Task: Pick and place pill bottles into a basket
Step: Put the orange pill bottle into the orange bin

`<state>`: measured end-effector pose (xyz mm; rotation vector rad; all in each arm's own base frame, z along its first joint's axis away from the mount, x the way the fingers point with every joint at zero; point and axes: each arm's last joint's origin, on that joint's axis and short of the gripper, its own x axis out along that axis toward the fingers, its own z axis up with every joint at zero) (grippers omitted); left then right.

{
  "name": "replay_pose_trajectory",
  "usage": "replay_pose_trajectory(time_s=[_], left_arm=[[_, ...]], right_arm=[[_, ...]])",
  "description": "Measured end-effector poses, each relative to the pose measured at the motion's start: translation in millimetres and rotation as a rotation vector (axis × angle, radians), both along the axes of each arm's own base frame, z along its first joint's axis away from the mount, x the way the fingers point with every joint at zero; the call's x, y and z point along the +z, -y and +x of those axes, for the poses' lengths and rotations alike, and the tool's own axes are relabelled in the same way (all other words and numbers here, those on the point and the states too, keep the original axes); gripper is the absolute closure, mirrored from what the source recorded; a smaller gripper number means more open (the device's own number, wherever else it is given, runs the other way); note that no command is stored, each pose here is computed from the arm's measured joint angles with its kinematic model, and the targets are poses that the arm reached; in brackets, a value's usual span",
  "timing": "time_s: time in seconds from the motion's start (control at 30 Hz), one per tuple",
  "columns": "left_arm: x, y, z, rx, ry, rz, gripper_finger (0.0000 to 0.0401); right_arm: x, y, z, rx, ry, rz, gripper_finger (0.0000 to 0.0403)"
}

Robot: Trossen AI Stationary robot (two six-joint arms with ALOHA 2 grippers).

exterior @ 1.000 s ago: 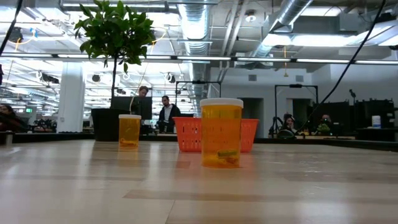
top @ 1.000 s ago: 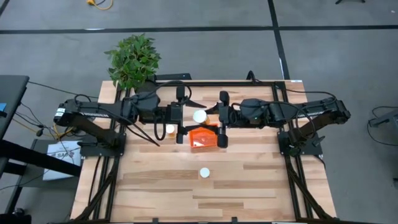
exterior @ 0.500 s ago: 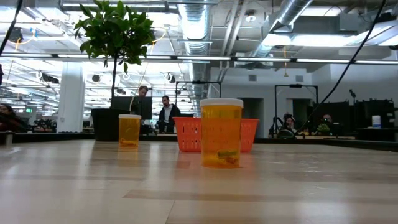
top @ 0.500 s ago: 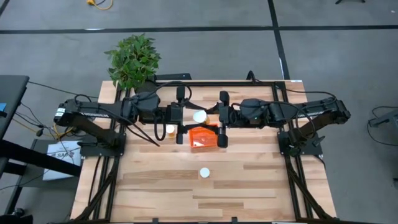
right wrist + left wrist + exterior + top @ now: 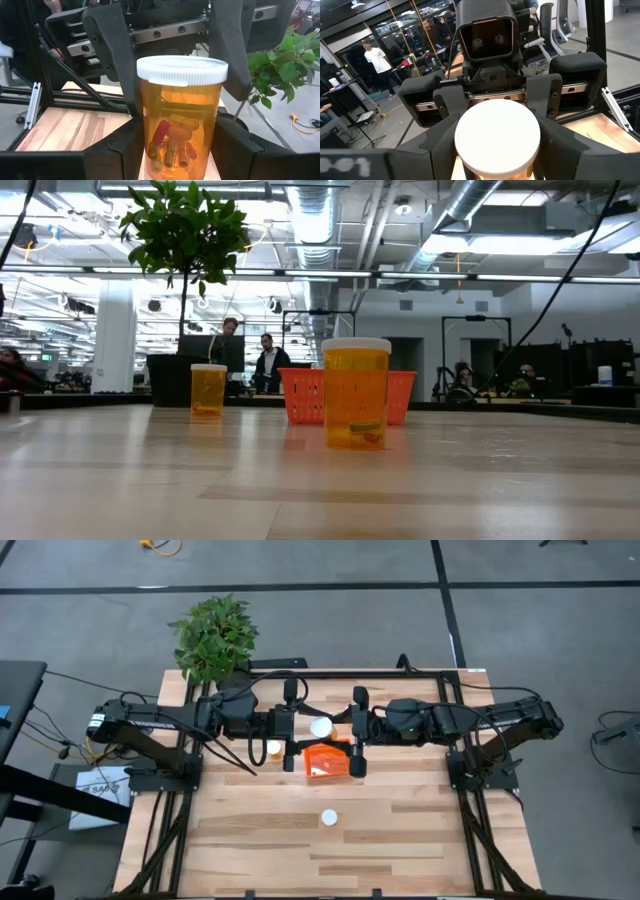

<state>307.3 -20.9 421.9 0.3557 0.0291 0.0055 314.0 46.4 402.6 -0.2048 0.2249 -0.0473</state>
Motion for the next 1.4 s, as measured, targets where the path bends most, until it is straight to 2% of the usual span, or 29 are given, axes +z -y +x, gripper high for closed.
replay_pose_trajectory(time_s=[0.57,1.1,1.27,1.4], left_arm=[[0.0,0.0,0.0,0.001,0.000,0.001,0.0199],[0.1,-0.2,0.0,0.005,0.001,0.004,0.0199],[0.2,-0.2,0.0,0.005,0.002,0.004,0.0200],[0.2,-0.2,0.0,0.005,0.002,0.004,0.0200]], right_arm=[[0.0,0.0,0.0,0.002,-0.001,-0.008,0.0210],[-4.8,0.2,-1.3,0.005,-0.055,-0.034,0.0168],[-9.0,2.0,-2.8,-0.033,-0.105,-0.103,0.0168],[-15.3,6.4,-9.0,-0.128,-0.201,-0.196,0.0168]])
